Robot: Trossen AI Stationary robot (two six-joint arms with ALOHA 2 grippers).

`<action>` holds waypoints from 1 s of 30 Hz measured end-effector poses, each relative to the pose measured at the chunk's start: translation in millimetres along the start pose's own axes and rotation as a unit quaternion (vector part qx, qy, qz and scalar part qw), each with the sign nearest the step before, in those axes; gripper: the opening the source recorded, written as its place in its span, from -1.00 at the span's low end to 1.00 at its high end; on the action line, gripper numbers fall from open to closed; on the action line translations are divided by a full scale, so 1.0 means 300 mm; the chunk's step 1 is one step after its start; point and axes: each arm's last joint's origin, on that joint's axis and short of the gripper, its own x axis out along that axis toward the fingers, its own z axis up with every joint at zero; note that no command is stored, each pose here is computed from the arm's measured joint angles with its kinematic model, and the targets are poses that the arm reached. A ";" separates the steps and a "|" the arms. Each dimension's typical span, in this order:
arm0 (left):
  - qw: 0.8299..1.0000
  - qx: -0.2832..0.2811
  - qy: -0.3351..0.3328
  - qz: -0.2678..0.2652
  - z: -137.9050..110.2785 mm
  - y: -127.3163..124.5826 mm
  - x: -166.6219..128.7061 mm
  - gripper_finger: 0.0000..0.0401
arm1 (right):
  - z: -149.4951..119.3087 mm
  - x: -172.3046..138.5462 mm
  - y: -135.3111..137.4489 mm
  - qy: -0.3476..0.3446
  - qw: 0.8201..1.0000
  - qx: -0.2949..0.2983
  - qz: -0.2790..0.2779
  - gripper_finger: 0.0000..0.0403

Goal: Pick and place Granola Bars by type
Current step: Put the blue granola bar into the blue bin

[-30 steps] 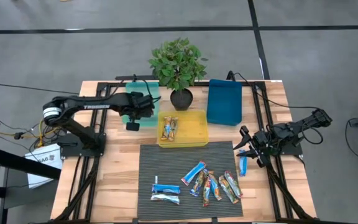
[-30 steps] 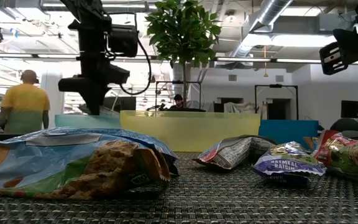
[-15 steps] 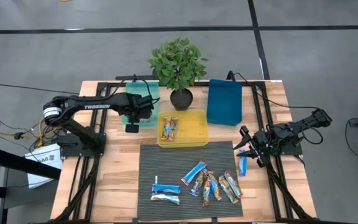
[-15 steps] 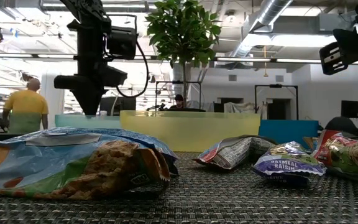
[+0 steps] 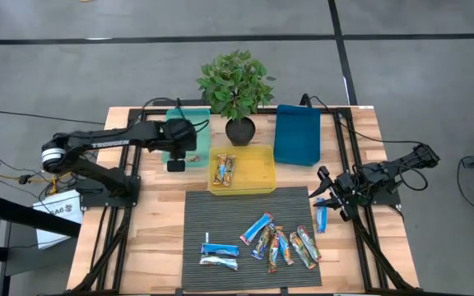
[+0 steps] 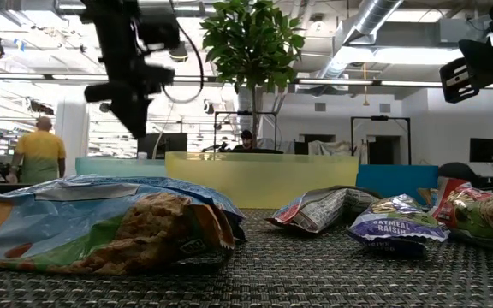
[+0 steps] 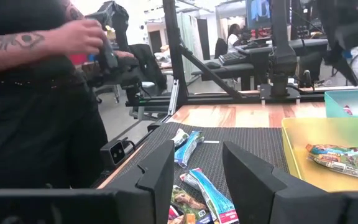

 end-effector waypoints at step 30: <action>0.935 -0.132 -0.214 -0.249 0.072 -0.508 -0.315 -0.44 | 0.000 0.000 0.000 0.000 1.000 0.000 0.000 -0.36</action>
